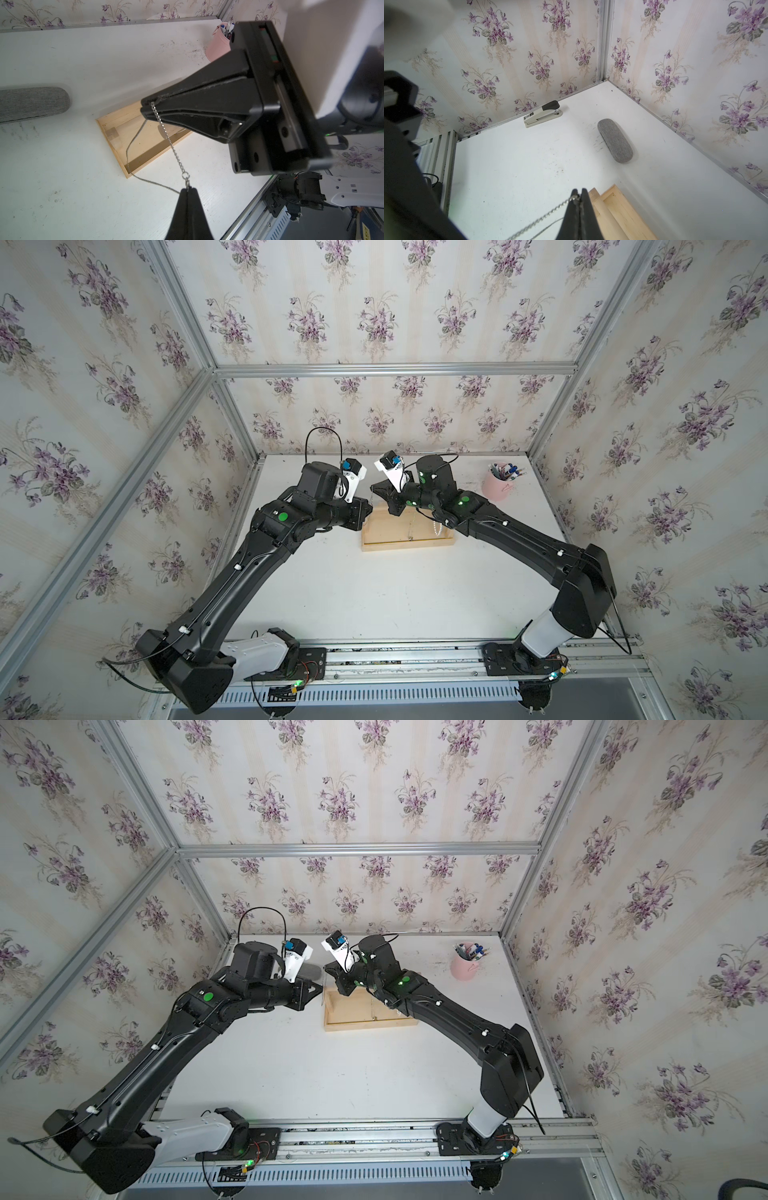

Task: Hang the necklace on the jewelry display stand
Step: Hang the necklace on the stand.

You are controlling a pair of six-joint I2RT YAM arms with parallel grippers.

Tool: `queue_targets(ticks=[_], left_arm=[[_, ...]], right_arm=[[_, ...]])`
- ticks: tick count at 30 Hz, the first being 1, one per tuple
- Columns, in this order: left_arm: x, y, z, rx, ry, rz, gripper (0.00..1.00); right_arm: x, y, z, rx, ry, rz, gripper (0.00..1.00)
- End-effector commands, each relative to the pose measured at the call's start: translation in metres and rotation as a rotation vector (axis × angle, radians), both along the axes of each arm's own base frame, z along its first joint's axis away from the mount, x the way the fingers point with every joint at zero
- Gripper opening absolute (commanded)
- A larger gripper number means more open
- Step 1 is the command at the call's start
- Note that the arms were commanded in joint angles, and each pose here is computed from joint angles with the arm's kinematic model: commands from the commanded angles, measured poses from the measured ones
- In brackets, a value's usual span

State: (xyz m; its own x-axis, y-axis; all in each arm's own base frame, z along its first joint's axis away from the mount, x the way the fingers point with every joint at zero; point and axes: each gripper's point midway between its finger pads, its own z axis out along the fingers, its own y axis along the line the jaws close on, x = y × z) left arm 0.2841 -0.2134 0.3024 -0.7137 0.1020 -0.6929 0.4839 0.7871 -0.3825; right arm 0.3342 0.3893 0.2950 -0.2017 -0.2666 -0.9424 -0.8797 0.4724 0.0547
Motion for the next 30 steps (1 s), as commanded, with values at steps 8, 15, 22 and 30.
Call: queue_targets(ticks=[8, 15, 22, 30], left_arm=[[-0.005, -0.023, -0.017, -0.061, 0.096, -0.104, 0.0], [0.0, -0.037, -0.033, -0.086, 0.159, -0.122, 0.0], [0.005, -0.043, -0.041, -0.089, 0.182, -0.117, 0.0], [0.008, -0.04, -0.044, -0.069, 0.178, -0.091, 0.0]], right_arm=[[0.019, -0.024, 0.0, 0.017, -0.016, -0.09, 0.0], [0.024, -0.038, -0.012, -0.004, 0.014, -0.114, 0.0], [0.026, -0.043, -0.018, -0.026, 0.011, -0.134, 0.02], [0.025, -0.049, -0.012, -0.024, -0.008, -0.15, 0.3]])
